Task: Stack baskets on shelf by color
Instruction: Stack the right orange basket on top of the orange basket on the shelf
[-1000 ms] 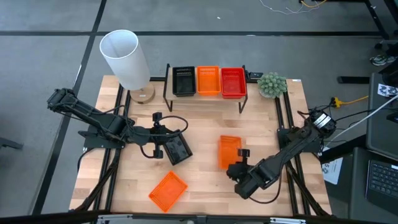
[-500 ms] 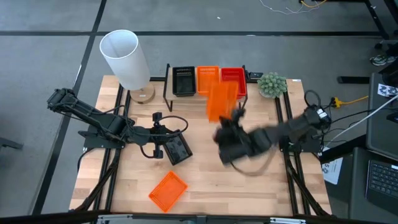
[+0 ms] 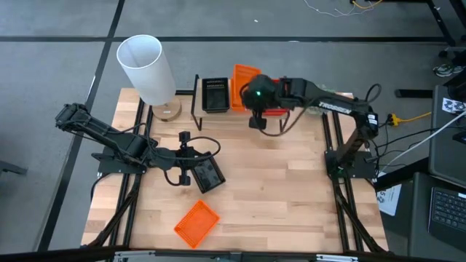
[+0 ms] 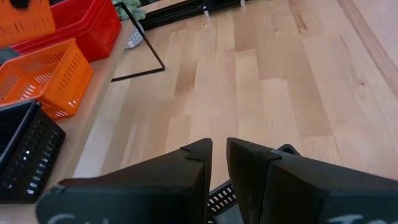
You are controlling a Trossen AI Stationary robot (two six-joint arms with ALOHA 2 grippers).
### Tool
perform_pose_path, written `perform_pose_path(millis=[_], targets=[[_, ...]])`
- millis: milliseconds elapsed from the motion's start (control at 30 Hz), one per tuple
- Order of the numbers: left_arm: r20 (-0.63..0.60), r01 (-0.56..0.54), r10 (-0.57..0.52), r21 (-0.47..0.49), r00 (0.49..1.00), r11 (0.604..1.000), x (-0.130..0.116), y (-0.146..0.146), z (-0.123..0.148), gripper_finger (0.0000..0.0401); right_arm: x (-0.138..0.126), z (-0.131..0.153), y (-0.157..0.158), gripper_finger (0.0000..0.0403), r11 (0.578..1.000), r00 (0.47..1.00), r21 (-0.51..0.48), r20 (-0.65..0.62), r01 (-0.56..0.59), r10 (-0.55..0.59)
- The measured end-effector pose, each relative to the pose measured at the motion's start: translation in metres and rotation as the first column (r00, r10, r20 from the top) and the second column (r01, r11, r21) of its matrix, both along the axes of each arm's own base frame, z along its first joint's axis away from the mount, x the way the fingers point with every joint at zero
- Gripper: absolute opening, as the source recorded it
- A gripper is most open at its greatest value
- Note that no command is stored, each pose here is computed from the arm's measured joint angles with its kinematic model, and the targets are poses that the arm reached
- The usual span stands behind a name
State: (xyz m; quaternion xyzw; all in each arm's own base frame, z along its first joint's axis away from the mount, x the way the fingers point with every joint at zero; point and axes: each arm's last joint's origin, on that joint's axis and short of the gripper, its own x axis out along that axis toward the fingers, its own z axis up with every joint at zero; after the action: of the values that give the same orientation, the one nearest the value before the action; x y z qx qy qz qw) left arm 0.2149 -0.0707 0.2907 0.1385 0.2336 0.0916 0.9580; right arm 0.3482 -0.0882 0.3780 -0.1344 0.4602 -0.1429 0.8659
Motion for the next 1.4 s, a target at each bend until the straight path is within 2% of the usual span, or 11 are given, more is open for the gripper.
perform_pose_path(millis=[233,700,1400], targets=[[0.001,-0.002,0.002,-0.003,1.0,1.0,0.0,0.0,0.0,0.0041,0.007,-0.017,-0.019,0.0,0.999,0.996,-0.016,-0.077,-0.052,0.051],[0.005,-0.011,0.011,-0.022,1.0,1.0,0.0,0.0,0.0,0.0041,0.014,-0.035,-0.03,0.0004,1.0,0.99,0.005,-0.137,-0.023,0.023],[0.005,-0.013,0.013,-0.025,1.0,1.0,0.0,0.0,0.0,0.0041,0.015,-0.034,-0.027,0.0107,0.999,0.992,-0.001,-0.124,0.034,-0.034]])
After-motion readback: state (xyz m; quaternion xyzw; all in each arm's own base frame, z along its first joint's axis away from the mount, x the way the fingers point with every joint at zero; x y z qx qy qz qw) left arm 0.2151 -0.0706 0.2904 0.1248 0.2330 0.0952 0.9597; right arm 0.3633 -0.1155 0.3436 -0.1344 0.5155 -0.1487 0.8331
